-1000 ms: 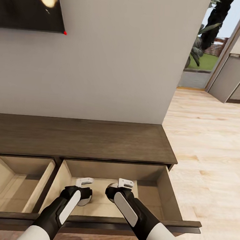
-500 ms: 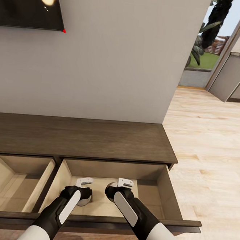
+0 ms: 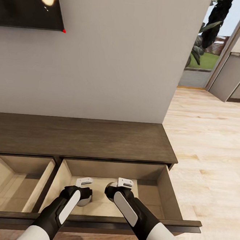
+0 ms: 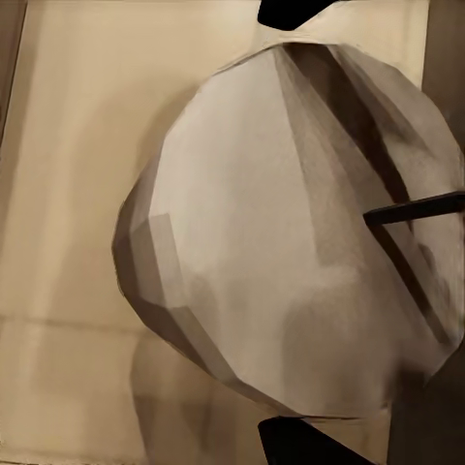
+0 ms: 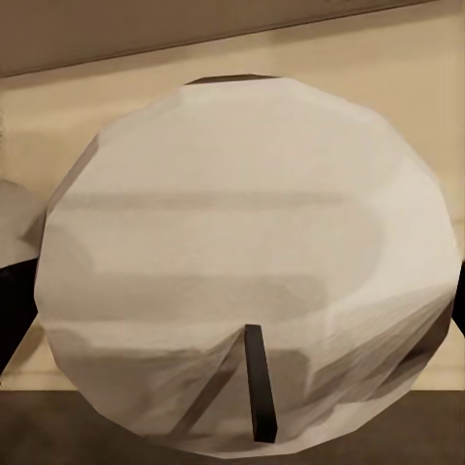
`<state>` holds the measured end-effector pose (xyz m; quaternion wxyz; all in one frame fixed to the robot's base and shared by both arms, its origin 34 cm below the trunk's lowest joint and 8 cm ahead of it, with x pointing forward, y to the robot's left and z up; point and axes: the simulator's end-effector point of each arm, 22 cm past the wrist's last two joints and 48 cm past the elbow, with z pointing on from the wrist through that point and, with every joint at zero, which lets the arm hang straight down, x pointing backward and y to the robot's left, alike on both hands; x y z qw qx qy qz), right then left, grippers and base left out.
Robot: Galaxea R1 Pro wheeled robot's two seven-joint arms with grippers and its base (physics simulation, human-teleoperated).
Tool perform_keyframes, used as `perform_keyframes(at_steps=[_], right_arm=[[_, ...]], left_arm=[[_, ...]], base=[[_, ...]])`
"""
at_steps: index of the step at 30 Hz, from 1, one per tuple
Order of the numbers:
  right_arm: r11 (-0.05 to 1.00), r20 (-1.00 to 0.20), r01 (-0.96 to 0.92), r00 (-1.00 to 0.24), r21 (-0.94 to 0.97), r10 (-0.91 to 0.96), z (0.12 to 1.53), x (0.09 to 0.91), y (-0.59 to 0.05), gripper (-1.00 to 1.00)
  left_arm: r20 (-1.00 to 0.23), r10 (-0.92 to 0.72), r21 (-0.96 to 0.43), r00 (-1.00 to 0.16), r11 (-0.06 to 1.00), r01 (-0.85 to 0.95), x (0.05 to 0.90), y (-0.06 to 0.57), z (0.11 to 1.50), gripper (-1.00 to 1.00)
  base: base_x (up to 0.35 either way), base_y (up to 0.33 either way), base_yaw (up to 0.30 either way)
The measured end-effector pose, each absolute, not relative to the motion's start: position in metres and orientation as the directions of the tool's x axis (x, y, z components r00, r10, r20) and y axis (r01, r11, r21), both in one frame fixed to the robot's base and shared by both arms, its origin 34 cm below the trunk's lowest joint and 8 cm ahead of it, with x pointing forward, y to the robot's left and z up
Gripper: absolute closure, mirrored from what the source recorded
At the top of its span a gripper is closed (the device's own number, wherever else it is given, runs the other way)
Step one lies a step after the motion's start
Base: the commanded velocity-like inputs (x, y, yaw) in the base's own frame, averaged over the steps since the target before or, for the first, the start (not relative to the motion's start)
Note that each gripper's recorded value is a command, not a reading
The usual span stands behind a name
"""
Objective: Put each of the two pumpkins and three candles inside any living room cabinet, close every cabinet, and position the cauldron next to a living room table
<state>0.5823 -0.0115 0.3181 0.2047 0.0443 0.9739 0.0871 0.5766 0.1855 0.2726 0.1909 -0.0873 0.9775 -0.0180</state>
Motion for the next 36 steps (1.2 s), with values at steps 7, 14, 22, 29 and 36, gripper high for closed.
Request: perform_keyframes(at_steps=[7,14,22,29,36], right_arm=[[0.981,-0.392,0.050,-0.912,0.189,0.122,0.318,0.583,-0.012,-1.00],[0.977,-0.415,0.037,-0.901,0.211,0.124,0.329,0.589,-0.005,-1.00],[0.981,-0.452,-0.002,-0.887,0.196,0.088,0.333,0.590,0.003,-1.00],[0.981,-0.396,-0.013,-0.916,0.192,0.065,0.326,0.577,0.003,-1.00],[0.976,-0.321,-0.006,-0.945,0.218,0.066,0.324,0.566,0.003,-1.00]], left_arm=[[-0.370,-0.177,-0.068,-0.912,0.984,-0.164,0.577,0.186,0.273,-1.00],[-0.372,-0.178,-0.070,-0.911,0.984,-0.164,0.578,0.186,0.274,-1.00],[-0.372,-0.178,-0.070,-0.911,0.984,-0.164,0.578,0.186,0.274,-1.00],[-0.372,-0.178,-0.070,-0.911,0.984,-0.164,0.578,0.186,0.274,-1.00],[-0.372,-0.178,-0.070,-0.911,0.984,-0.164,0.578,0.186,0.274,-1.00]], base=[[0.000,0.000,0.000],[0.000,0.000,0.000],[0.000,0.000,0.000],[0.000,0.000,0.000],[0.000,0.000,0.000]])
